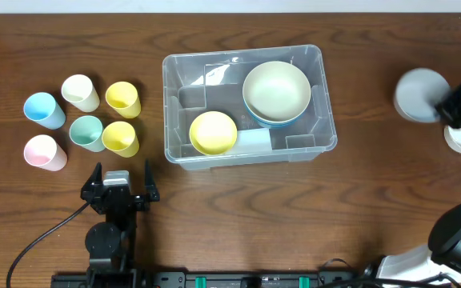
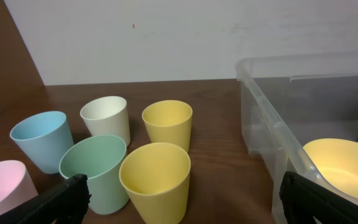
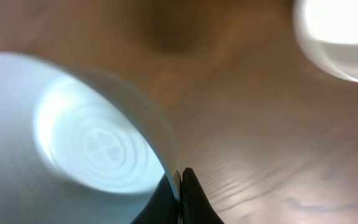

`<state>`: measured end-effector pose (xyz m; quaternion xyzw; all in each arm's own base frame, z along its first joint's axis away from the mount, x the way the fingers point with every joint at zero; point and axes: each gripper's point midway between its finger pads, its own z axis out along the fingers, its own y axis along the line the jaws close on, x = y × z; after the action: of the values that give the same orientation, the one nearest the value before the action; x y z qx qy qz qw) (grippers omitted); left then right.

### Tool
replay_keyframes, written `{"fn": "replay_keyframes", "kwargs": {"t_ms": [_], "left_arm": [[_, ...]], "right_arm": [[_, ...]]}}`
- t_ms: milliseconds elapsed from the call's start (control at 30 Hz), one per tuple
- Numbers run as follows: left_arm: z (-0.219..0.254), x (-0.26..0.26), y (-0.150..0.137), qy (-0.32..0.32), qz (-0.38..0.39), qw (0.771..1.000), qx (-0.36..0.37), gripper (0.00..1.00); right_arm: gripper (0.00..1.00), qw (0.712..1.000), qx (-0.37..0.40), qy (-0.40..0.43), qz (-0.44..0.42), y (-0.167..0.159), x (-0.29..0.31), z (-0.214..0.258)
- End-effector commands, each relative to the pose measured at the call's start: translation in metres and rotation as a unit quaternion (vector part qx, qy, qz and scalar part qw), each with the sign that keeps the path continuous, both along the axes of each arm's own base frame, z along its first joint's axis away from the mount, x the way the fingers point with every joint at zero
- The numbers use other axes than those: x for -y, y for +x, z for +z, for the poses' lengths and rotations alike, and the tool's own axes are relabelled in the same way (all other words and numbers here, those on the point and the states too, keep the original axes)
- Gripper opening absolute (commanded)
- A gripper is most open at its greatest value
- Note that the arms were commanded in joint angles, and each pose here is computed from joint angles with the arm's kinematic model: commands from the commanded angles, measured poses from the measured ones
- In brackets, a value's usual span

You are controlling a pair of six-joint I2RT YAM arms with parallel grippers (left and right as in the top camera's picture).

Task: Pack container
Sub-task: 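Carry the grey bowl with the right gripper onto the yellow bowl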

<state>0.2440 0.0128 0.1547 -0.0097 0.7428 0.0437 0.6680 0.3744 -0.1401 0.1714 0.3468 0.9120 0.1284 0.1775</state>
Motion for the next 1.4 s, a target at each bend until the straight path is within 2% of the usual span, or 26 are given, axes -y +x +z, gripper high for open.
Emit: {"fn": "replay_keyframes", "kwargs": {"t_ms": [0, 167, 333, 467, 667, 967, 1367], "left_arm": [[-0.018, -0.005, -0.001, 0.01, 0.013, 1.0, -0.026, 0.98], [-0.018, -0.005, -0.001, 0.01, 0.013, 1.0, -0.026, 0.98], [-0.018, -0.005, -0.001, 0.01, 0.013, 1.0, -0.026, 0.98], [-0.018, -0.005, -0.001, 0.01, 0.013, 1.0, -0.026, 0.98], [-0.018, -0.005, -0.001, 0.01, 0.013, 1.0, -0.026, 0.98], [-0.018, -0.005, -0.001, 0.01, 0.013, 1.0, -0.026, 0.98], [-0.018, -0.005, -0.001, 0.01, 0.013, 1.0, -0.026, 0.98]], "right_arm": [[0.01, 0.991, 0.065, 0.011, 0.115, 0.023, -0.065, 0.05], [0.01, 0.974, 0.074, -0.007, 0.212, 0.035, -0.157, 0.071], [0.01, 0.957, 0.084, -0.024, 0.275, 0.036, -0.243, 0.071], [0.01, 0.945, 0.081, -0.027, 0.314, 0.035, -0.297, 0.058], [0.01, 0.927, 0.05, -0.021, 0.37, 0.03, -0.363, 0.014], [0.01, 0.906, 0.01, -0.023, 0.422, 0.018, -0.413, -0.039], [0.01, 0.893, -0.012, -0.032, 0.449, 0.003, -0.433, -0.062]]}}
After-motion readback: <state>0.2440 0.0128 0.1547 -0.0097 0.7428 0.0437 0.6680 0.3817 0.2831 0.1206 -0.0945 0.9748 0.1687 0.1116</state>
